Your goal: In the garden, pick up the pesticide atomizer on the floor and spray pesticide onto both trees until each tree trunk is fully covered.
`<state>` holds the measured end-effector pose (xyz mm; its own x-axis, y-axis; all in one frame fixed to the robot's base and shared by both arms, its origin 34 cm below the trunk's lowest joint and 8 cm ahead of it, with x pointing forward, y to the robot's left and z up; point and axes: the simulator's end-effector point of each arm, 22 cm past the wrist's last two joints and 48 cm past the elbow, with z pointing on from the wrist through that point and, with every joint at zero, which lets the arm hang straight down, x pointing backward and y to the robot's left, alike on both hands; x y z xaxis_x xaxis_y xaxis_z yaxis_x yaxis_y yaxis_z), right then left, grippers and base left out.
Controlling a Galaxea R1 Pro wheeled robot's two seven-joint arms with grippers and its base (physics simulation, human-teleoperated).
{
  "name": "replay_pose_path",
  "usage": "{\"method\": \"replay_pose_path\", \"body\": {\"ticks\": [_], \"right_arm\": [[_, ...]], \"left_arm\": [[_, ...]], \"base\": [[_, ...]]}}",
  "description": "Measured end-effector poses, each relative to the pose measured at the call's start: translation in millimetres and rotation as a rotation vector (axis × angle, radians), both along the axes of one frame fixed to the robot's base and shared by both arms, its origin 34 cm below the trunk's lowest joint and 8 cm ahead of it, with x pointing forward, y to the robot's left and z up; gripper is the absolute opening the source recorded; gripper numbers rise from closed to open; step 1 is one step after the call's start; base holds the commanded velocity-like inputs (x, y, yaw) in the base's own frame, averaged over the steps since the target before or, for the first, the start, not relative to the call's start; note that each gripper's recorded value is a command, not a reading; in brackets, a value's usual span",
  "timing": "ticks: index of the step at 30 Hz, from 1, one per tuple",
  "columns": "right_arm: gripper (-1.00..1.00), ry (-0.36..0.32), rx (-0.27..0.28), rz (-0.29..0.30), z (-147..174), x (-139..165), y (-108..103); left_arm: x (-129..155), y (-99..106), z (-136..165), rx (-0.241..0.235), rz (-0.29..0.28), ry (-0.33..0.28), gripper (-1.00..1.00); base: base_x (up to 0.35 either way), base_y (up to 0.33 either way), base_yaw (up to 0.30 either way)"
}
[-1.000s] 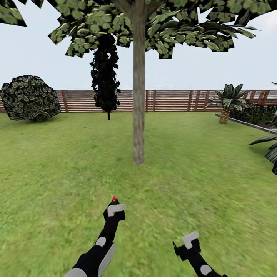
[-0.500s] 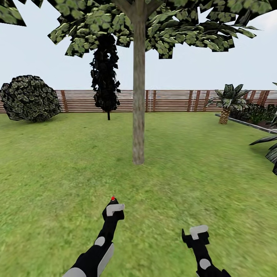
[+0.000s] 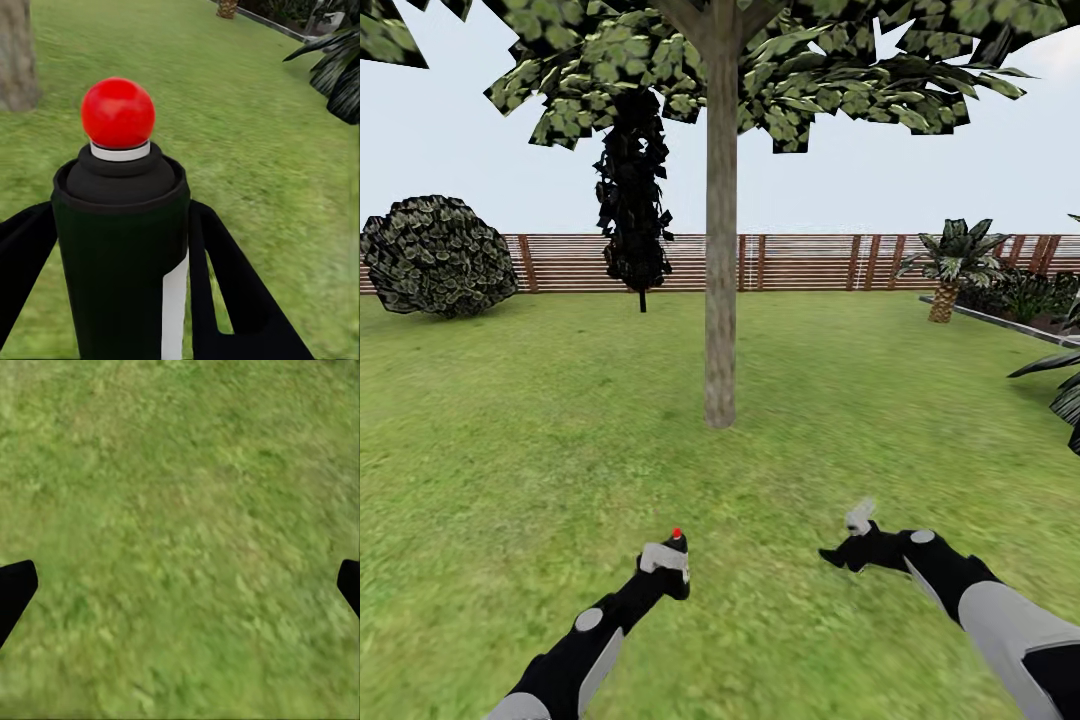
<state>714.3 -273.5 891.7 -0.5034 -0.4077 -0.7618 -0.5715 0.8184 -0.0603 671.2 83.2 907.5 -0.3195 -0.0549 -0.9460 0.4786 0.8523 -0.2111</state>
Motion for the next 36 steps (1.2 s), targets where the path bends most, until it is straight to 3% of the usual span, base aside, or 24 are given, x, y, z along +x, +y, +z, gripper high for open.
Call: {"method": "replay_pose_path", "body": {"ticks": [4,7,10,14,17,20,23,24,28,36], "right_arm": [[1.0,-0.023,0.036,0.045,43.4,24.9,6.2],[1.0,-0.025,0.052,0.049,63.6,36.4,8.5],[1.0,-0.025,0.108,0.089,86.5,42.2,21.6],[1.0,-0.048,0.277,0.15,136.4,51.0,54.4],[1.0,-0.04,0.347,0.177,152.5,50.8,75.2],[1.0,-0.042,0.427,0.267,186.4,47.0,119.0],[1.0,-0.032,0.464,0.319,201.8,41.8,146.6],[-1.0,-0.029,0.48,0.342,206.7,38.8,161.2],[-1.0,-0.017,0.515,0.402,215.2,28.8,202.5],[-1.0,-0.004,0.547,0.468,221.7,15.1,248.6]], "left_arm": [[-5.9,-6.3,5.1,-0.013,-0.079,0.011,-1.0],[-7.1,-8.1,7.2,-0.016,-0.097,0.012,-1.0],[-7.6,-8.7,8.4,-0.016,-0.106,0.01,-1.0],[-5.0,-16.5,27.4,-0.032,-0.142,-0.031,-1.0],[-8.5,-24.4,35.4,-0.045,-0.184,-0.047,-1.0],[-13.4,-31.3,39.7,-0.059,-0.224,-0.044,-1.0],[-15.0,-33.3,40.6,-0.064,-0.236,-0.041,-1.0],[-15.3,-33.7,40.9,-0.065,-0.239,-0.04,-1.0],[-15.4,-33.2,41.4,-0.067,-0.241,-0.039,-1.0],[-16.0,-34.5,41.6,-0.068,-0.245,-0.039,-1.0]], "base": [[0.0,0.0,0.0],[0.0,0.0,0.0],[0.0,0.0,0.0],[0.0,0.0,0.0],[0.0,0.0,0.0],[0.0,0.0,0.0],[0.0,0.0,0.0],[0.0,0.0,0.0],[0.0,0.0,0.0],[0.0,0.0,0.0]]}}
